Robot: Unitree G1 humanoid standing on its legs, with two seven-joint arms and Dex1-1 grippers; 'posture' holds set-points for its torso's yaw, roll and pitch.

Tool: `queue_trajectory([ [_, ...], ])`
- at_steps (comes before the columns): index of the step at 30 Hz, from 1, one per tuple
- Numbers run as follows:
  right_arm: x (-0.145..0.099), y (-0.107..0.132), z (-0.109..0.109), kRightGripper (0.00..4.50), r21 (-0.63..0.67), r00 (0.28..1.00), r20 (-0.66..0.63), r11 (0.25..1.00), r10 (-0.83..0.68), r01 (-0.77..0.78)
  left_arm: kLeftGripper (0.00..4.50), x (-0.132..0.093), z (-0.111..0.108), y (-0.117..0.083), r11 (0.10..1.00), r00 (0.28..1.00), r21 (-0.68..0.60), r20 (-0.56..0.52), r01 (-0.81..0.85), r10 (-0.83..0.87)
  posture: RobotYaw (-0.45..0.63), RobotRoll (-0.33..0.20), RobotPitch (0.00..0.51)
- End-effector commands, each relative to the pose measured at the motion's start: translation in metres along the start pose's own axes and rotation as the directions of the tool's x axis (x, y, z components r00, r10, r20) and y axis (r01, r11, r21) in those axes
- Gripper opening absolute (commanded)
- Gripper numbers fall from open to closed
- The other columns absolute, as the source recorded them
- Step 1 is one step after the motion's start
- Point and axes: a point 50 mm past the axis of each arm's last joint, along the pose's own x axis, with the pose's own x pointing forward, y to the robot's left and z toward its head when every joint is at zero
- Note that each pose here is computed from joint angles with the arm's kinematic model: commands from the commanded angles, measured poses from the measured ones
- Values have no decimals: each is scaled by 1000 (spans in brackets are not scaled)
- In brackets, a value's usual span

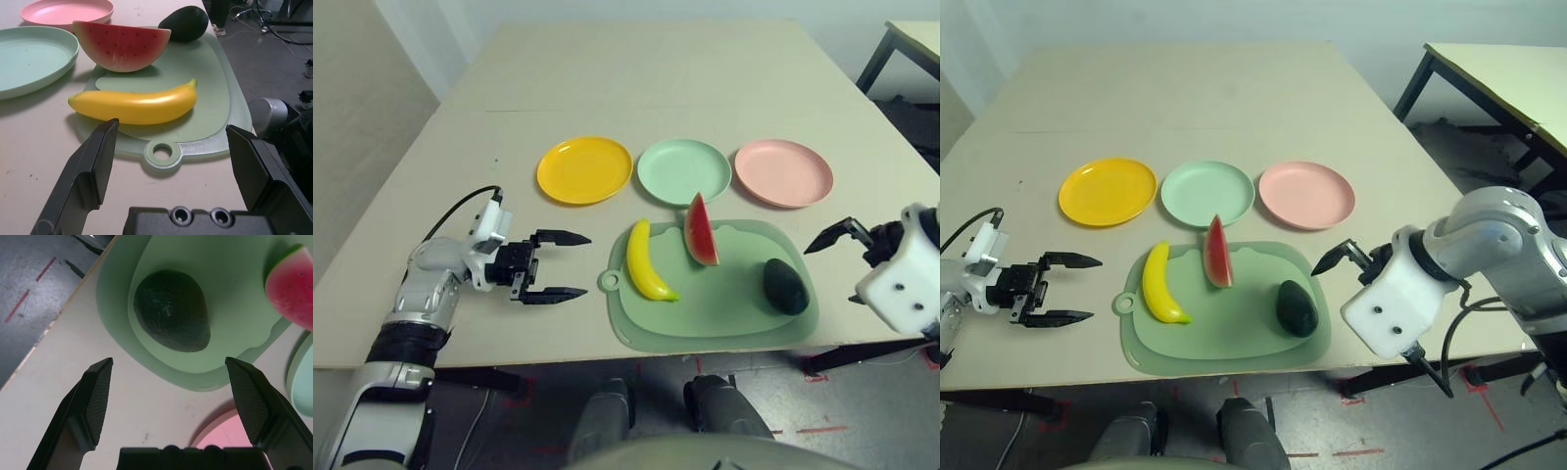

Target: Place the fruits into color-matched plates.

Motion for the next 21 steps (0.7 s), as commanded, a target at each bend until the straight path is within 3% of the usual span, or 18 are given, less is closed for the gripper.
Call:
queue_trajectory([
  [1,6,-4,1,4500,-62,999,10,998,31,-30,4461,4,-1,-1,1000,999,-7,-18,27,-27,-55,0,101],
  [10,15,-15,-1,4500,-286,997,6,955,78,-73,4461,2,1,1,1000,1000,-7,-21,22,-22,-47,0,107],
  [21,31,-18,8,4500,-369,987,87,925,133,-92,4461,2,4,2,1000,1000,-3,-21,17,-17,-24,0,115],
])
